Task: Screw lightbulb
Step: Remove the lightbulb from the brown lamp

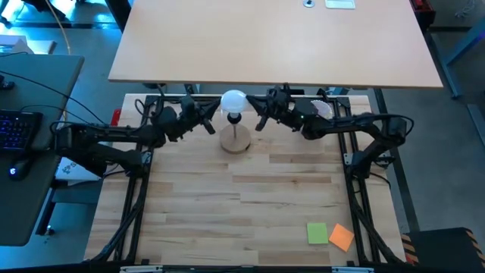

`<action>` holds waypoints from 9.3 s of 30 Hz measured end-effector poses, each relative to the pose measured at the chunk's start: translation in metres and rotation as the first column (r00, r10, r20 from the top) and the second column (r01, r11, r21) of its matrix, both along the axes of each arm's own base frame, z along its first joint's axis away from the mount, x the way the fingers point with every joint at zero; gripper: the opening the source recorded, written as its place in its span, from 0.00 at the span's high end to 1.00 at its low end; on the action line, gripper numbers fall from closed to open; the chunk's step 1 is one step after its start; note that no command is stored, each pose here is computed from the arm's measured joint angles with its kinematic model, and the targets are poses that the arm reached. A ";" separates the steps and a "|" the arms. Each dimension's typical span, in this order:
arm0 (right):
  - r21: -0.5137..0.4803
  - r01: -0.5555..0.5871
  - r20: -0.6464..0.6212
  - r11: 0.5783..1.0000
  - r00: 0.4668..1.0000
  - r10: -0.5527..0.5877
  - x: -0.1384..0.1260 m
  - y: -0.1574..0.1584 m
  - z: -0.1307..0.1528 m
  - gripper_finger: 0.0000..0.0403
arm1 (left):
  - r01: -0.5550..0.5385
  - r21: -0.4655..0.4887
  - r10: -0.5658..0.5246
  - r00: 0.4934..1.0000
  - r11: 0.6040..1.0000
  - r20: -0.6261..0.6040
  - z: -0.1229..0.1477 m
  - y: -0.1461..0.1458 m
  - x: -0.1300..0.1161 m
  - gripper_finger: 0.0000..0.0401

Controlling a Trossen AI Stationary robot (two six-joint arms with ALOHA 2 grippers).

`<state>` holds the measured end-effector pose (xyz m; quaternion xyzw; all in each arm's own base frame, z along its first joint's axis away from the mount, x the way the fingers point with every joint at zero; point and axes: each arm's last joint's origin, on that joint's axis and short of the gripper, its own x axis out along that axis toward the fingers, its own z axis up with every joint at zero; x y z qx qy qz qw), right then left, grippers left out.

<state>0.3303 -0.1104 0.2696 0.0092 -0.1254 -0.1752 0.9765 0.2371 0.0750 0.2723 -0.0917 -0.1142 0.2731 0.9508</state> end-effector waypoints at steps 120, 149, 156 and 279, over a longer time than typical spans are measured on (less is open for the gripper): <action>0.021 0.064 -0.025 0.998 0.998 -0.063 -0.022 -0.025 -0.011 1.00 | 0.197 0.029 -0.198 0.979 0.980 0.056 -0.004 0.008 0.010 1.00; 0.005 -0.006 -0.049 1.000 0.999 0.006 -0.026 -0.022 -0.006 1.00 | 0.192 0.149 -0.198 0.980 0.970 0.022 0.003 0.018 -0.003 1.00; 0.032 0.081 -0.049 0.996 0.996 -0.080 -0.038 -0.048 -0.006 1.00 | 0.281 0.165 -0.284 0.959 0.946 -0.007 0.000 -0.006 0.004 1.00; -0.041 0.073 -0.026 0.997 0.997 -0.074 -0.028 -0.005 0.006 1.00 | 0.019 -0.015 -0.018 0.999 1.000 0.039 0.007 0.023 0.017 1.00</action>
